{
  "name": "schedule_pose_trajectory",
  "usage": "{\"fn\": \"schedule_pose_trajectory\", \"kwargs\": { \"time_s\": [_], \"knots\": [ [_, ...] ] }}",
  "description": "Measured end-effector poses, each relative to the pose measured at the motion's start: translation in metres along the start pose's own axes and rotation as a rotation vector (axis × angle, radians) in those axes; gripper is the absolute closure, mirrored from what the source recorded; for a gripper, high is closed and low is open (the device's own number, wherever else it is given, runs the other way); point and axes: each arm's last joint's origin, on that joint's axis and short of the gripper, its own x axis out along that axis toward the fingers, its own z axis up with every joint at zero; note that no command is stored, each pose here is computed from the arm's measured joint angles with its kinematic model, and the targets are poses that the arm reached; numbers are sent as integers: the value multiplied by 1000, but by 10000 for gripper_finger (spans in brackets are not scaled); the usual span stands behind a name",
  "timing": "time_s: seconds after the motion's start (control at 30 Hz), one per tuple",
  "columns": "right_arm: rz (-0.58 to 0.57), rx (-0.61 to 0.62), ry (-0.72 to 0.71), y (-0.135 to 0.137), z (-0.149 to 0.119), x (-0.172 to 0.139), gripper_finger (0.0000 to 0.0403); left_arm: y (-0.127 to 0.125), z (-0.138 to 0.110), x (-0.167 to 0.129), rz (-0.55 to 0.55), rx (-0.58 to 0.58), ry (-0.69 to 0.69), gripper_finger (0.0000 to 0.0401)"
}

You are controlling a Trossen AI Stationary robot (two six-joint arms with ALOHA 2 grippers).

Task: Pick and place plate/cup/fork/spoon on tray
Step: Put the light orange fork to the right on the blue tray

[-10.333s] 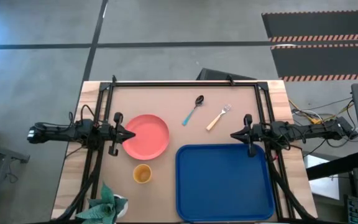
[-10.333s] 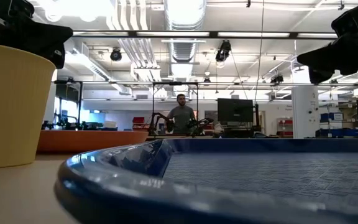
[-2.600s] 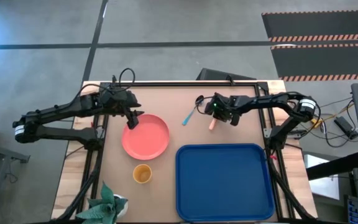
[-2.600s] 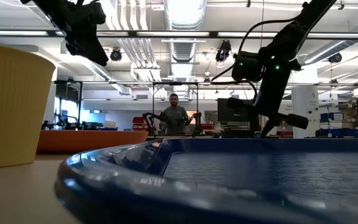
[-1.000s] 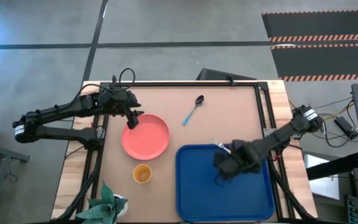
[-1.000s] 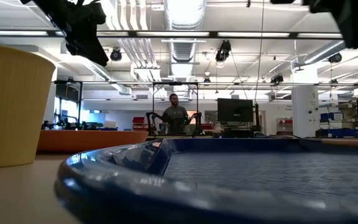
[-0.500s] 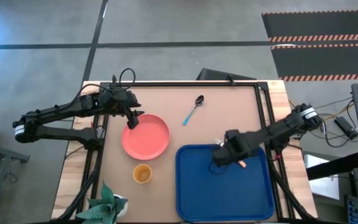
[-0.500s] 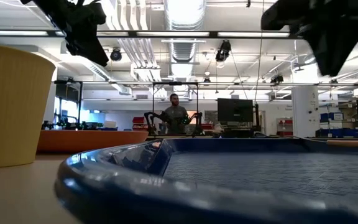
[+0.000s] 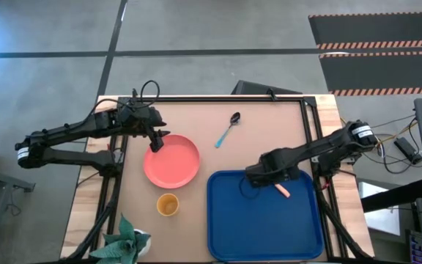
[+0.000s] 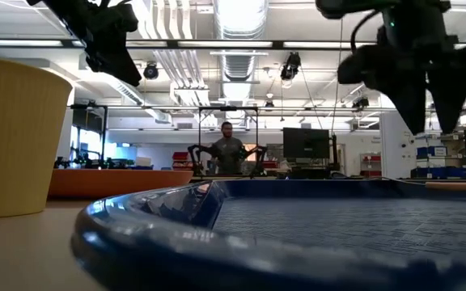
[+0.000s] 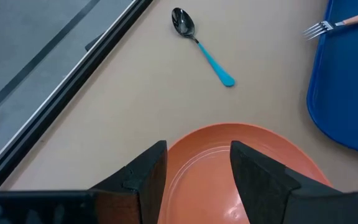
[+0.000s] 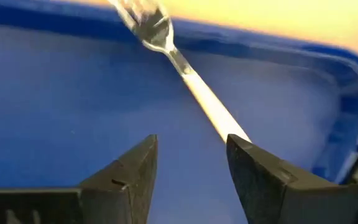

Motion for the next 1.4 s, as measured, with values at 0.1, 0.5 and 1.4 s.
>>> {"fn": "schedule_pose_trajectory", "kwargs": {
  "time_s": [0.1, 0.5, 1.4],
  "knots": [
    [9, -22, 1, -2, 0, 17, 219, 0, 0, 0, 0, 0, 0, 241],
    [1, -84, 8, -14, 3, 54, 220, 0, 0, 0, -2, -3, 0, 241],
    [102, 96, 10, -10, 3, 65, 370, 0, 0, 0, -2, -26, -1, 241]
  ]
}}
